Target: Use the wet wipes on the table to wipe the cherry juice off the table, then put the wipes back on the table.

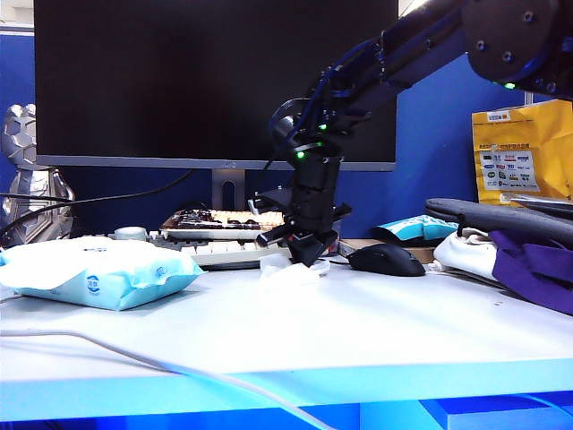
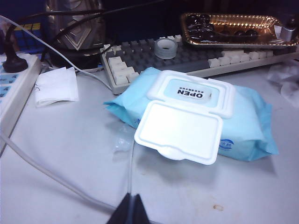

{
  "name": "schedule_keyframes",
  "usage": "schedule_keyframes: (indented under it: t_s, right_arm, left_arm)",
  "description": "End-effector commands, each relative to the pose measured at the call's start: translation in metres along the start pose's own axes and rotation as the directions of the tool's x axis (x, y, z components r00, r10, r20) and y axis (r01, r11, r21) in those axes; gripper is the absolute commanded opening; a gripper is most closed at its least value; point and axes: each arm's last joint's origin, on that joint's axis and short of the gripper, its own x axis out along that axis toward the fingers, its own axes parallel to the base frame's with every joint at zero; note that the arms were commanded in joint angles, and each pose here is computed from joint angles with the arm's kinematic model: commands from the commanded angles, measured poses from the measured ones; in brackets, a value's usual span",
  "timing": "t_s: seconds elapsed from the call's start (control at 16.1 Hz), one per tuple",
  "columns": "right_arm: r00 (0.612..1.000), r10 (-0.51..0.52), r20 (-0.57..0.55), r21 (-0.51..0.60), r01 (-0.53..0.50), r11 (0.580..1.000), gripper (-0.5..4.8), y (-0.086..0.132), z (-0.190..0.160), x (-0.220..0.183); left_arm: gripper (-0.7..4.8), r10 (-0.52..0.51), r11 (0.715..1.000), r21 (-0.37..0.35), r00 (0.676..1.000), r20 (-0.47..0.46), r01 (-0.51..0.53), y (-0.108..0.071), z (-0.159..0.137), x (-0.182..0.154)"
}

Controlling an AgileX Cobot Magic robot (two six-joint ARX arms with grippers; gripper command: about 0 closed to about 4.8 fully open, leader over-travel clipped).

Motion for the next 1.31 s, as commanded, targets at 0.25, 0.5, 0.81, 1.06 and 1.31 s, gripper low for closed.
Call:
schedule_keyframes:
  t_s: [0.25, 0.5, 0.81, 1.06, 1.31]
  right_arm:
    - [0.888, 0.434, -0.153, -0.114, -0.452, 0.885, -0.01, 0.056, -0.01, -0.006]
    - [0.986, -0.041, -0.164, -0.174, 0.012, 0.985, -0.01, 0.038, -0.006, 0.004]
    - [0.97, 0.223, -0.098, -0.12, -0.234, 0.965, -0.01, 0.035, -0.005, 0.003]
    - [0.814, 0.561, -0.148, -0.108, -0.577, 0.809, -0.01, 0.063, -0.013, -0.005]
    - [0.984, 0.05, -0.171, -0.155, -0.077, 0.985, -0.01, 0.038, -0.008, 0.004]
  left_arm:
    - [-0.05, -0.004, 1.0, 0.004, 1.0, -0.009, 0.004, 0.0, -0.001, 0.0]
    - [-0.05, -0.004, 1.0, 0.004, 1.0, -0.009, 0.004, 0.0, -0.001, 0.0]
    - [-0.05, -0.003, 1.0, 0.004, 1.0, -0.009, 0.003, 0.0, -0.001, 0.0]
    - [-0.05, -0.003, 1.0, 0.004, 1.0, -0.009, 0.003, 0.0, -0.001, 0.0]
    - [-0.05, -0.003, 1.0, 0.004, 1.0, -0.009, 0.003, 0.0, -0.001, 0.0]
